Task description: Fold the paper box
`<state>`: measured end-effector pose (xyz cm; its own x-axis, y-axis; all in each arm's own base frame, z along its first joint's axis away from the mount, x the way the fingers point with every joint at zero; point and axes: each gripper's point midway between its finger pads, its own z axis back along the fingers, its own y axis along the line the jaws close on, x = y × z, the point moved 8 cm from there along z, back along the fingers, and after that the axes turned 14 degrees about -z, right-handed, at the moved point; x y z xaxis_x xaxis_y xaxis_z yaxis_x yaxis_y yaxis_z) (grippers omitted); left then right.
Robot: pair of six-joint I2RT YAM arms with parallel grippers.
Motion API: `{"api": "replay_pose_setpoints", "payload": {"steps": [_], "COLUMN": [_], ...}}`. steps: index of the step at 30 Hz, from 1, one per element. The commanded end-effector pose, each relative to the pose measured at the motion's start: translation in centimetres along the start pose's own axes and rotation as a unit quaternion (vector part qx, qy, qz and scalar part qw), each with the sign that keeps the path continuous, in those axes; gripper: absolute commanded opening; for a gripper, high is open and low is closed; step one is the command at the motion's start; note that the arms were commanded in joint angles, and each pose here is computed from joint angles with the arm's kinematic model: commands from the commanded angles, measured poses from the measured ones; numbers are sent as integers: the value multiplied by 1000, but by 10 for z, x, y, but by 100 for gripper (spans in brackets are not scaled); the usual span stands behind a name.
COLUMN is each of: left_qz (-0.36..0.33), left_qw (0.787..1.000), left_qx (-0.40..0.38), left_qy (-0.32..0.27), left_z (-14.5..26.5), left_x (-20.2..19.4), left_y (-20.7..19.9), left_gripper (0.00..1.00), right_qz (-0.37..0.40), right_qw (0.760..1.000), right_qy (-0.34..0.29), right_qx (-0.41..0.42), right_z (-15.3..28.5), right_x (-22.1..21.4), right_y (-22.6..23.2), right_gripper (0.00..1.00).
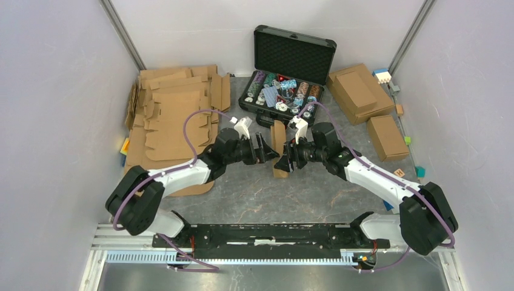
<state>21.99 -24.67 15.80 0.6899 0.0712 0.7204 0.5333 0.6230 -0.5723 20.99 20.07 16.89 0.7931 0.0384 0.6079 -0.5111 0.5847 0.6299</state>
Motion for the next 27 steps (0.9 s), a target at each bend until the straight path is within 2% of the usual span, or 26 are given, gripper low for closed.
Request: {"api": "replay_pose_setpoints", "payload": {"steps": [1,3,9,10,12,14,21,27], "left_qz": [9,11,10,9,9,9,8,19], "left_qw": [1000,1000,1000,1000,1000,1000,1000,1000], "left_qx": [-2,2,10,15,19,21,12,-12], "left_qy": [-12,-4,3,5,12,15,12,9], "left_z": [-18,-26,-36,-37,-37,-37,-35,-34], "left_x": [19,18,16,15,13,11,11,15], "left_y": [-3,1,7,9,12,14,11,4], "left_gripper": [88,83,57,55,53,51,50,53], "right_qz": [4,5,8,10,11,19,6,-4], "right_qw": [1000,1000,1000,1000,999,996,985,989], "right_qy": [4,5,-1,-6,-19,-37,-41,-26], "right_qx": [14,14,-6,-12,-48,-85,-170,-145], "right_z": [-1,-1,4,6,13,20,25,0], "right_x": [-1,0,3,5,10,16,19,14], "right_y": [1,2,1,2,0,-2,-14,-1], "right_gripper": [69,69,74,77,91,93,98,98]}}
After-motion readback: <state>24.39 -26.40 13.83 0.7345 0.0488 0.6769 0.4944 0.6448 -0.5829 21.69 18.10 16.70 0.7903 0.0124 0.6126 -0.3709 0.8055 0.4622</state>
